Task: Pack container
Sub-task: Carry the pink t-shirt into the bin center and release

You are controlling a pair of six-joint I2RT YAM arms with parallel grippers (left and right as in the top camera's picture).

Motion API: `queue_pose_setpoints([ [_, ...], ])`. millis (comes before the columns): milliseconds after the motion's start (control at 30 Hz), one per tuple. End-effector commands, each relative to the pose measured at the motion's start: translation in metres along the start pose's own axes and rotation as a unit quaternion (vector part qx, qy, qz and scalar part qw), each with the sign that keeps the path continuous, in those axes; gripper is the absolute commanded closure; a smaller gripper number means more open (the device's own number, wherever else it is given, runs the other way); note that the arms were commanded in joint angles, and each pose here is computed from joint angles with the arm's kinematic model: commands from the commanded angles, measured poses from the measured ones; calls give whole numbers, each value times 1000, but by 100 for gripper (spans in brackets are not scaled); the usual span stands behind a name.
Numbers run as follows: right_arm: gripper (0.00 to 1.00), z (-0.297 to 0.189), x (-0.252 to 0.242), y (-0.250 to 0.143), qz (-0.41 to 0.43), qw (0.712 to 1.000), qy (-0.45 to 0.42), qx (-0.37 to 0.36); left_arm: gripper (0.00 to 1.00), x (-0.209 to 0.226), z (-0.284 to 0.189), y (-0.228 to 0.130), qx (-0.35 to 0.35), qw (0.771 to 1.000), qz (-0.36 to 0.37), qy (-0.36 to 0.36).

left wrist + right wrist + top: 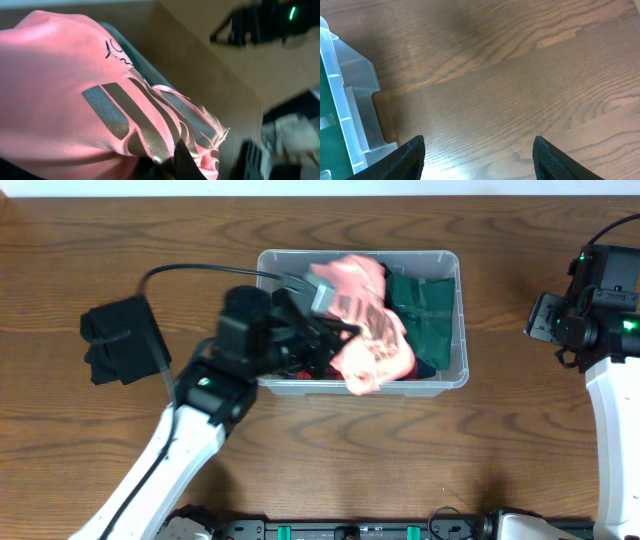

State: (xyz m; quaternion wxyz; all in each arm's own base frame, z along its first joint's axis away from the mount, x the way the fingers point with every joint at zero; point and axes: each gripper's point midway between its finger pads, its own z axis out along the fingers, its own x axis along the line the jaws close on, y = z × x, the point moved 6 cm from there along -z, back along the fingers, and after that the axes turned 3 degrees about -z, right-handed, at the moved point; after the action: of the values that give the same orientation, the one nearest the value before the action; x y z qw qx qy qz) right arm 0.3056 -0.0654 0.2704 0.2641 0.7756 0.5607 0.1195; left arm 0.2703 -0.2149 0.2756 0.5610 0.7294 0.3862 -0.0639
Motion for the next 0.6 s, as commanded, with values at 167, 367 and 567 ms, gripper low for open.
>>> queue_pose_setpoints([
  [167, 33, 1, 0, 0, 1, 1000, 0, 2, 94, 32, 39, -27, 66, 994, 77, -30],
  [367, 33, 2, 0, -2, 1, 1000, -1, 5, 94, 80, 39, -29, 68, 997, 17, 26],
  [567, 33, 3, 0, -2, 1, 1000, -1, 5, 83, 104, 17, -6, 28, 998, -16, 60],
])
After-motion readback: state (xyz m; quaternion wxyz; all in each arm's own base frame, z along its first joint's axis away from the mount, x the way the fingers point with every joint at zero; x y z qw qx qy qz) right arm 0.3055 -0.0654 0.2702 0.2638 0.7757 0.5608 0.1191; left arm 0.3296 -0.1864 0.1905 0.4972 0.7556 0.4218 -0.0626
